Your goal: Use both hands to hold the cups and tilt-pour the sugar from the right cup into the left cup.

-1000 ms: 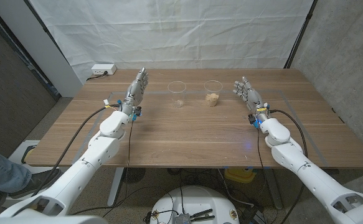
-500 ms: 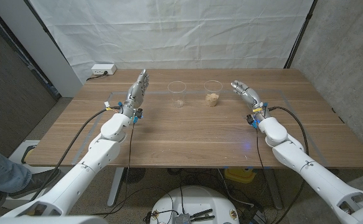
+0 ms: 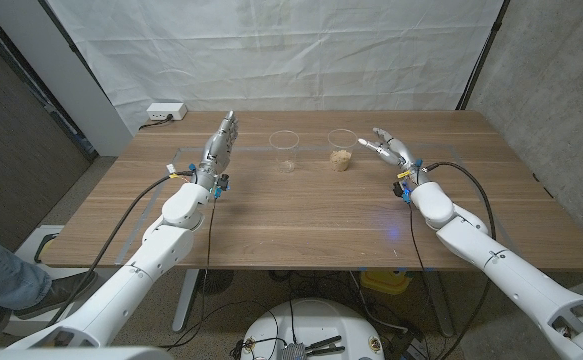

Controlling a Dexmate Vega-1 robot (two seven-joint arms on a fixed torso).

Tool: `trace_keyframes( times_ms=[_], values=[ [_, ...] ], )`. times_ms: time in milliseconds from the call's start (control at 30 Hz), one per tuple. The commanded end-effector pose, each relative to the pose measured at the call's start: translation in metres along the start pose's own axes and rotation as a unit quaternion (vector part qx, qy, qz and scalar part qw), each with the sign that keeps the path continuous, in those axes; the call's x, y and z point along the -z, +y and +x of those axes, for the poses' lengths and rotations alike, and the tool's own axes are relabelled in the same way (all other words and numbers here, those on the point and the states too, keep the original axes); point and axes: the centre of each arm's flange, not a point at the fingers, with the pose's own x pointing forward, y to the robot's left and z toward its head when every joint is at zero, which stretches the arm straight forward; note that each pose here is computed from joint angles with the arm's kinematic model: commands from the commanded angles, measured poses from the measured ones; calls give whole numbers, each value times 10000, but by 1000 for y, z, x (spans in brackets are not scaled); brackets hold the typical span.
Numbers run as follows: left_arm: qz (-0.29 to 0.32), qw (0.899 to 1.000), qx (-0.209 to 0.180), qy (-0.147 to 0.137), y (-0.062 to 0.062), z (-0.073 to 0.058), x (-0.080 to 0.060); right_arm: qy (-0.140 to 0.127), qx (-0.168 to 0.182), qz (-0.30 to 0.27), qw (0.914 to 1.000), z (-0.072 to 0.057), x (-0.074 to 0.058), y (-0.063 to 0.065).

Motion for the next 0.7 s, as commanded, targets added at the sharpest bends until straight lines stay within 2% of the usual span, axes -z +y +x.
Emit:
trace_keyframes(
  times_ms=[33, 100, 267, 333, 700],
  values=[
    [16, 10000, -52, -67, 0, -1, -4, 122, -18, -460, 9989, 8, 0, 1],
    [36, 10000, -46, -70, -1, 0, -5, 157, 16, -622, 9979, 8, -1, 2],
    [71, 9999, -40, -65, -2, 0, -7, 144, 35, -561, 9983, 9, 4, 8],
    [75, 10000, -29, -55, -2, 0, -7, 193, -84, -514, 9985, 9, 5, 9],
    [65, 10000, -10, -6, -3, 0, -7, 246, -118, -655, 9975, 8, 13, 20]
  ],
)
